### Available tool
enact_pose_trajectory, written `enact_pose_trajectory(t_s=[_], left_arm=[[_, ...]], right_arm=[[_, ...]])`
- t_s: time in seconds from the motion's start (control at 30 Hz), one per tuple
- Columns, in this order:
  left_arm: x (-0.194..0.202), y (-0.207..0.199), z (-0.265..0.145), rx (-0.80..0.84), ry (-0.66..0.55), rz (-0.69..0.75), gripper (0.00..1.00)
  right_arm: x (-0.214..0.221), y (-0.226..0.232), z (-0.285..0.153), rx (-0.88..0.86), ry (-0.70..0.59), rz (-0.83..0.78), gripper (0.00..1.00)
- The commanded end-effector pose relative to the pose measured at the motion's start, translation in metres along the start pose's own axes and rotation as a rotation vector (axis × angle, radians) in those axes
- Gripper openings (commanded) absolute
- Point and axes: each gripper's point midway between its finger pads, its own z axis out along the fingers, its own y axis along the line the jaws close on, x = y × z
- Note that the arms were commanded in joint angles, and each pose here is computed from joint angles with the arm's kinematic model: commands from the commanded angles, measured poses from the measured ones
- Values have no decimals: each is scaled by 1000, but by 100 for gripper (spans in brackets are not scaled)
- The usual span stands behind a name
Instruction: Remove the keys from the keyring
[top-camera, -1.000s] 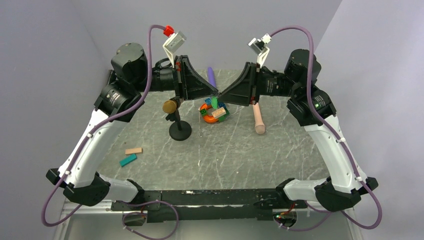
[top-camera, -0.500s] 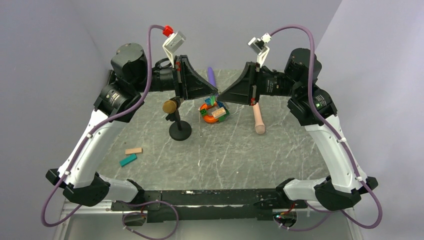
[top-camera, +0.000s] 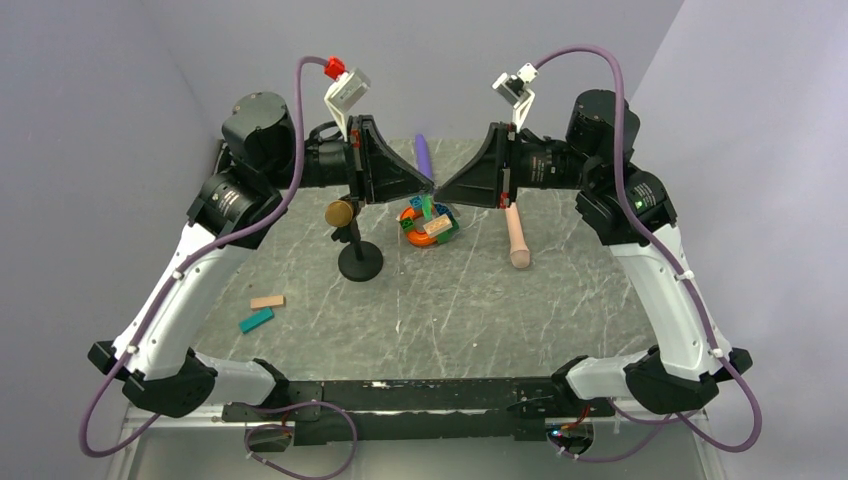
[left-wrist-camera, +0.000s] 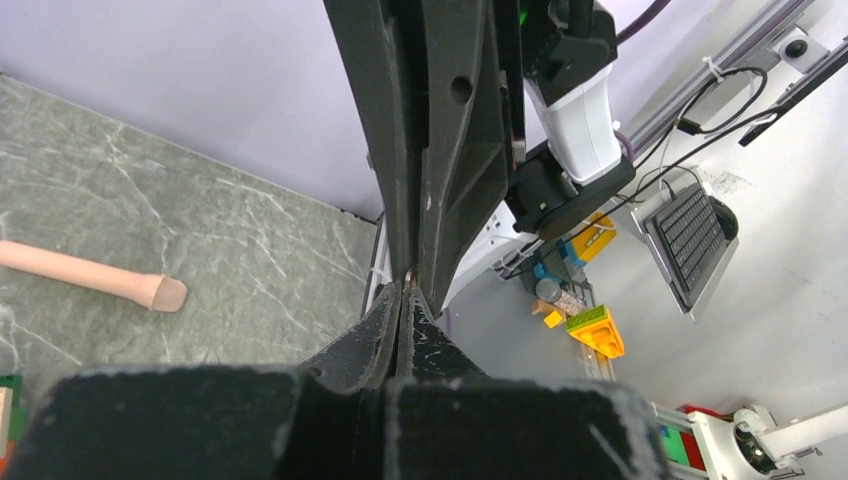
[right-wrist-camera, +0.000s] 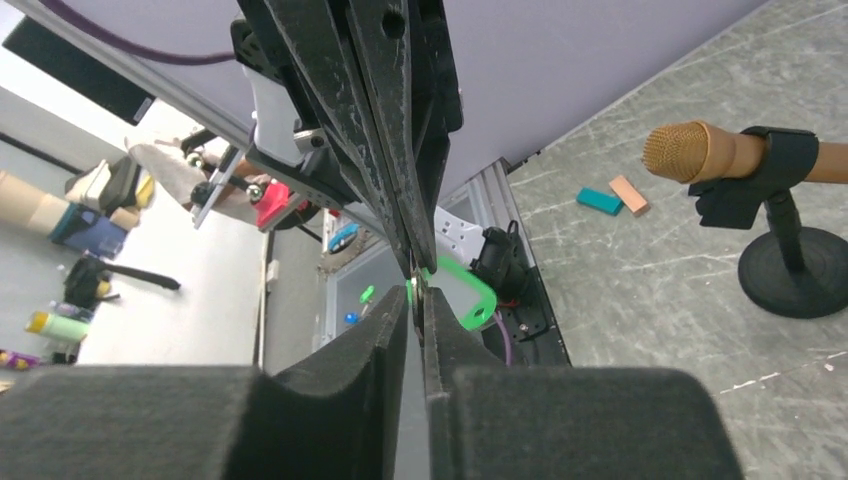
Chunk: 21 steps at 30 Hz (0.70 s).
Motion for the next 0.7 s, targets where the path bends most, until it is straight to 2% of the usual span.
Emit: enact_pose_trajectory(t_s=[0.0, 0.03, 0.1, 0.3, 0.57, 0.67], left_arm=[[3, -12, -8, 22, -16, 1, 0], [3, -13, -9, 19, -23, -1, 0], [2, -11, -9, 7, -32, -1, 0], [0, -11, -11, -10, -43, 0, 0], [-6, -8, -13, -51, -72, 0, 0], [-11, -7, -14, -72, -97, -10, 0]], right_arm=[[-16, 10, -3, -2, -65, -45, 25], [-17, 11, -2, -11, -75, -49, 30], [-19, 12, -2, -17, -90, -45, 33], [-21, 11, 1, -27, -101, -35, 32], [-14, 11, 4, -48, -93, -31, 43], [-12, 13, 4, -63, -92, -32, 43]])
